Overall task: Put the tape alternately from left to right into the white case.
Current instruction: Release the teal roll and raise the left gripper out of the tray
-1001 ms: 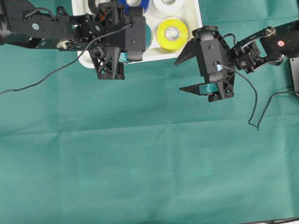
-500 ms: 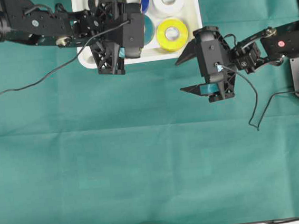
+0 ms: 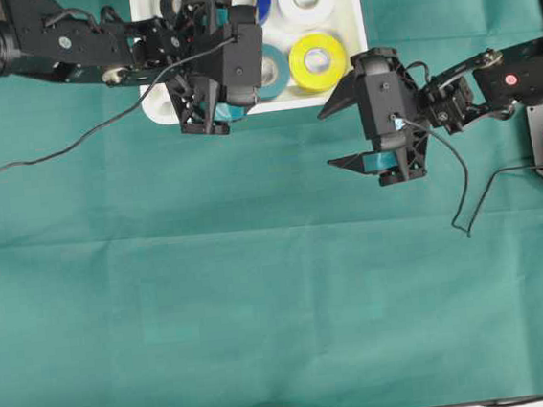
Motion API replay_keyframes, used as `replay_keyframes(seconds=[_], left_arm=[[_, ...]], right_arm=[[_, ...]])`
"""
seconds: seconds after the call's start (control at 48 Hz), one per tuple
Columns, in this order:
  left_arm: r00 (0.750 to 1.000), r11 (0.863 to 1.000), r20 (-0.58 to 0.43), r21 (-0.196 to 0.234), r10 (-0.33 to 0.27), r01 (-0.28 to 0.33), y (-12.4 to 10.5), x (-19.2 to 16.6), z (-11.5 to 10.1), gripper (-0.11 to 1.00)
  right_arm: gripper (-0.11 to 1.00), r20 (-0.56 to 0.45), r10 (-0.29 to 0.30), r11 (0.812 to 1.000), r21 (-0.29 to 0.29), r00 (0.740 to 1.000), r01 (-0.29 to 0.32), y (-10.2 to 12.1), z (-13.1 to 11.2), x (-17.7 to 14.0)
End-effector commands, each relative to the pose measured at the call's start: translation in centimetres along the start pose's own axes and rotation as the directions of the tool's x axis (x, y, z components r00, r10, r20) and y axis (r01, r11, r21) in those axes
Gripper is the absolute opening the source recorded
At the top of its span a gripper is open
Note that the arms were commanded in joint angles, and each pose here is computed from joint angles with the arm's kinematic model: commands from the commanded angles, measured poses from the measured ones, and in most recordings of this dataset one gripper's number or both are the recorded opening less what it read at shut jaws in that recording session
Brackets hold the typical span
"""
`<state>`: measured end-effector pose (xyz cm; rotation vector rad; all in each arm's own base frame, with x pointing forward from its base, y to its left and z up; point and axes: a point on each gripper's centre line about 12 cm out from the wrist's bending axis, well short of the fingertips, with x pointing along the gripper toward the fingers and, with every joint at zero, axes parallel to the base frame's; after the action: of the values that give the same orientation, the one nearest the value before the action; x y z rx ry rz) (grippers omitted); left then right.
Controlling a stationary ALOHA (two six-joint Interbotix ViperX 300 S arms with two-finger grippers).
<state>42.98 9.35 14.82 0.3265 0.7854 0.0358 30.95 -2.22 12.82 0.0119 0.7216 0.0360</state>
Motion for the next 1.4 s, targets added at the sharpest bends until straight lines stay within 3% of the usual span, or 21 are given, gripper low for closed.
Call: replay_keyframes(seconds=[0.0, 0.104, 0.646, 1.188, 1.376], left_arm=[[1.000, 1.000, 0.020, -0.002, 0.009, -0.009, 0.2, -0.6, 0.4, 0.53], [1.000, 1.000, 0.022, -0.002, 0.010, -0.010, 0.2, -0.7, 0.5, 0.42], [1.000, 1.000, 0.031, 0.011, -0.002, 0.002, -0.6, -1.3, 0.8, 0.40], [0.994, 0.992, 0.056, 0.090, -0.095, 0.090, -6.1, -4.2, 1.1, 0.40], [0.991, 0.991, 0.059, 0.063, -0.119, 0.115, -7.4, -4.6, 1.2, 0.40]], right_arm=[[0.86, 0.031, 0.004, 1.000, -0.002, 1.000, -0.004, 0.1, 0.8, -0.4], [0.86, 0.032, 0.005, 1.000, -0.004, 0.999, -0.005, 0.1, 0.8, -0.4], [0.86, 0.031, 0.003, 1.000, -0.001, 1.000, -0.003, 0.1, 0.8, -0.4], [0.86, 0.034, 0.004, 1.000, -0.003, 0.999, -0.004, 0.1, 0.9, -0.4], [0.86, 0.035, 0.003, 1.000, -0.002, 0.999, -0.003, 0.1, 1.0, -0.4]])
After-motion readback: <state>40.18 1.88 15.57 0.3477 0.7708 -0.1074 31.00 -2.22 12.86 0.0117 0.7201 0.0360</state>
